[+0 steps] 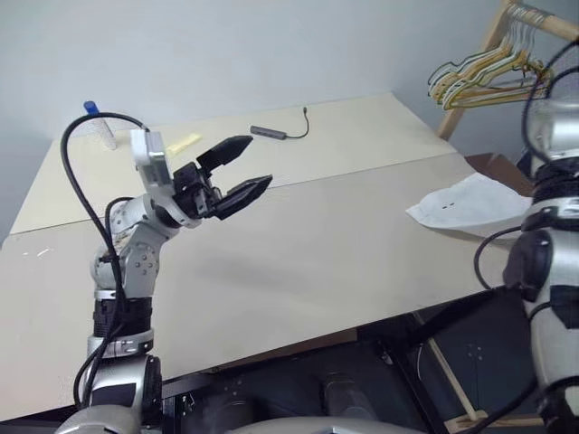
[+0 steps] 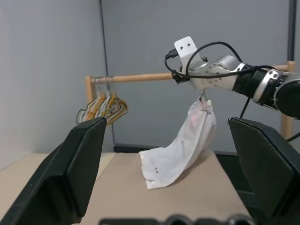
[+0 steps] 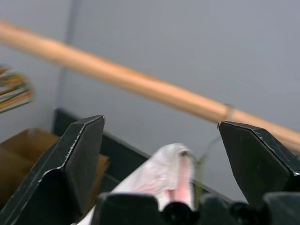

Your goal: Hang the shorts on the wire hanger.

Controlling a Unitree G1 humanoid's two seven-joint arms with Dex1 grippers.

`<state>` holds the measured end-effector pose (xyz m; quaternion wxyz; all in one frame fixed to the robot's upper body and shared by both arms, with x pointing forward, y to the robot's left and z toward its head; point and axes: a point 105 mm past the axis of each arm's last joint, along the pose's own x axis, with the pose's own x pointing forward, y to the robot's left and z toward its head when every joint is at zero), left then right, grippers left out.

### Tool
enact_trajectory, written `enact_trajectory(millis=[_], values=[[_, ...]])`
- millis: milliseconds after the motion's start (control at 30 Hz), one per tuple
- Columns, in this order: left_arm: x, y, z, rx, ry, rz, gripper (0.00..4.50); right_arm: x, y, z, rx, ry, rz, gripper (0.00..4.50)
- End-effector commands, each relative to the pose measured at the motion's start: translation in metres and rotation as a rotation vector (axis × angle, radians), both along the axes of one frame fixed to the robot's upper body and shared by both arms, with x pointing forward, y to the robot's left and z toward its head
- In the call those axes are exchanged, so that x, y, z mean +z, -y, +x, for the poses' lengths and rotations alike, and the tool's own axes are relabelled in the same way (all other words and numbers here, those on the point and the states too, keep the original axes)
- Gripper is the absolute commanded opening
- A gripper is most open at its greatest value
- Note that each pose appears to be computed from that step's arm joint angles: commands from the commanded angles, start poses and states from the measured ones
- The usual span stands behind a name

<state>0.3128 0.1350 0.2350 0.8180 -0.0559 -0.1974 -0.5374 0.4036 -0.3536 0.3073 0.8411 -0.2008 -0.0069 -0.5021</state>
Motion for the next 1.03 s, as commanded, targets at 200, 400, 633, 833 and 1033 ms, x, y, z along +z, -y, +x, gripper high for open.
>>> enact_trajectory(millis=[200,400,633,833,1033], values=[[-0.002,-0.028,-0.004,0.181,0.008,0.064,4.50,-0.017,-0.082,0.034,0.526,-0.163,-0.145,4.45],[-0.030,-0.048,-0.012,0.294,-0.080,0.125,4.50,-0.045,-0.137,0.032,0.936,-0.315,-0.226,4.45],[-0.054,-0.060,-0.027,0.368,-0.174,0.184,4.50,-0.129,-0.191,-0.002,1.359,-0.649,-0.351,4.45],[-0.061,-0.064,-0.031,0.411,-0.204,0.253,4.50,-0.151,-0.199,-0.020,1.498,-0.792,-0.371,4.45],[-0.068,-0.066,-0.029,0.434,-0.228,0.281,4.50,-0.161,-0.206,-0.025,1.530,-0.847,-0.434,4.45]])
